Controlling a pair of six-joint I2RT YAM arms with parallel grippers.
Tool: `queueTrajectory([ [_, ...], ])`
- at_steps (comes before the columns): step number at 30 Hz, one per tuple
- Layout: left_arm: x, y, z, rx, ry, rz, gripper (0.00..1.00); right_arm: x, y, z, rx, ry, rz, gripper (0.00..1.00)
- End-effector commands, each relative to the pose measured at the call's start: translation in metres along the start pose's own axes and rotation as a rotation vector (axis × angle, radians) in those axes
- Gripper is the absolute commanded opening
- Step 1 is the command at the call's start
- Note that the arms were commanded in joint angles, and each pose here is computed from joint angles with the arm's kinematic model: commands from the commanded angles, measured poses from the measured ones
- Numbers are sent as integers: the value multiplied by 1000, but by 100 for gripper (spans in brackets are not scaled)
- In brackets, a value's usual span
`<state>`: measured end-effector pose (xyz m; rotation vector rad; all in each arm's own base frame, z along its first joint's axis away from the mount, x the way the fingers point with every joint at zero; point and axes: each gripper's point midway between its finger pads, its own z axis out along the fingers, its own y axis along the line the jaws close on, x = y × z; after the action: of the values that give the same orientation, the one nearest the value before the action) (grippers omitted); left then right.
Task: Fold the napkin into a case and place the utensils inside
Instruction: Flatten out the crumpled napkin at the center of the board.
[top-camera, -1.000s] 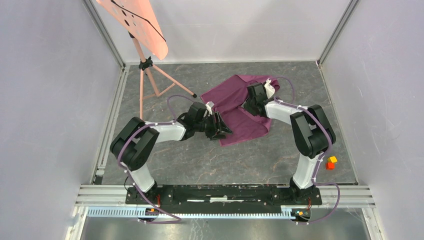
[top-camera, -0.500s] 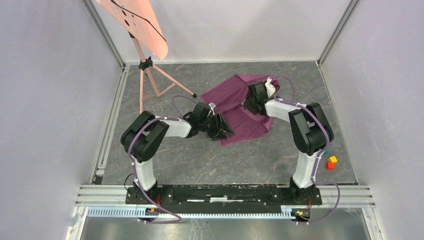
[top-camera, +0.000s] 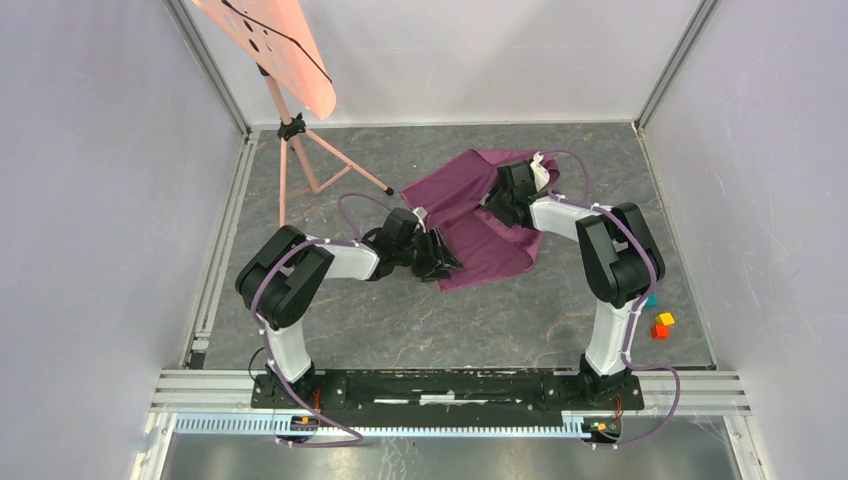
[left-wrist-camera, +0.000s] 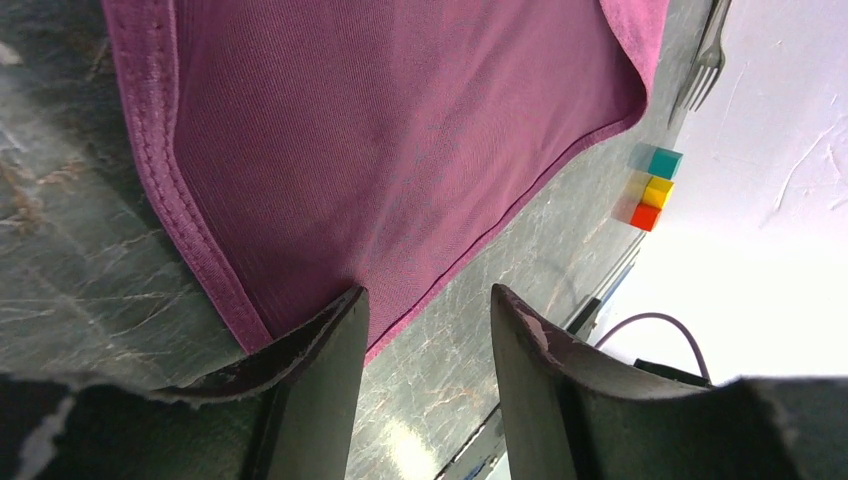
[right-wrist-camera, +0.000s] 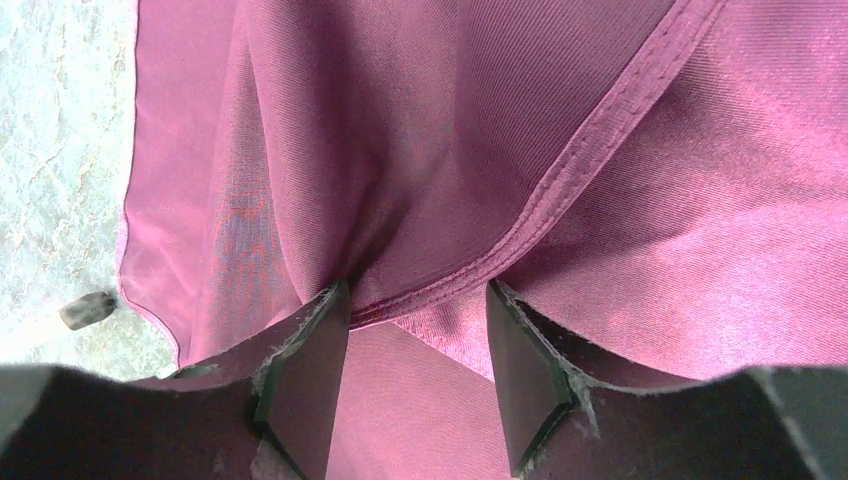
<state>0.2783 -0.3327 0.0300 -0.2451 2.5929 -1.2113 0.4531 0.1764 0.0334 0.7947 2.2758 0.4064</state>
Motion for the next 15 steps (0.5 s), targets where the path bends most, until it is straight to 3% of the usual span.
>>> queueTrajectory([
  [1,9,51,-2,-169,-23,-7,57,-19,14,-7,-37,-49,26,59],
  [5,12,51,-2,-158,-16,-12,56,-12,14,0,-48,-33,41,58],
  [11,13,54,-4,-166,-15,-16,56,-4,11,15,-27,-3,39,45],
  [13,13,59,-5,-184,-20,-24,56,-7,15,12,-36,-8,11,31],
  [15,10,69,-9,-207,-36,-40,56,-13,18,5,-44,-7,-51,10],
])
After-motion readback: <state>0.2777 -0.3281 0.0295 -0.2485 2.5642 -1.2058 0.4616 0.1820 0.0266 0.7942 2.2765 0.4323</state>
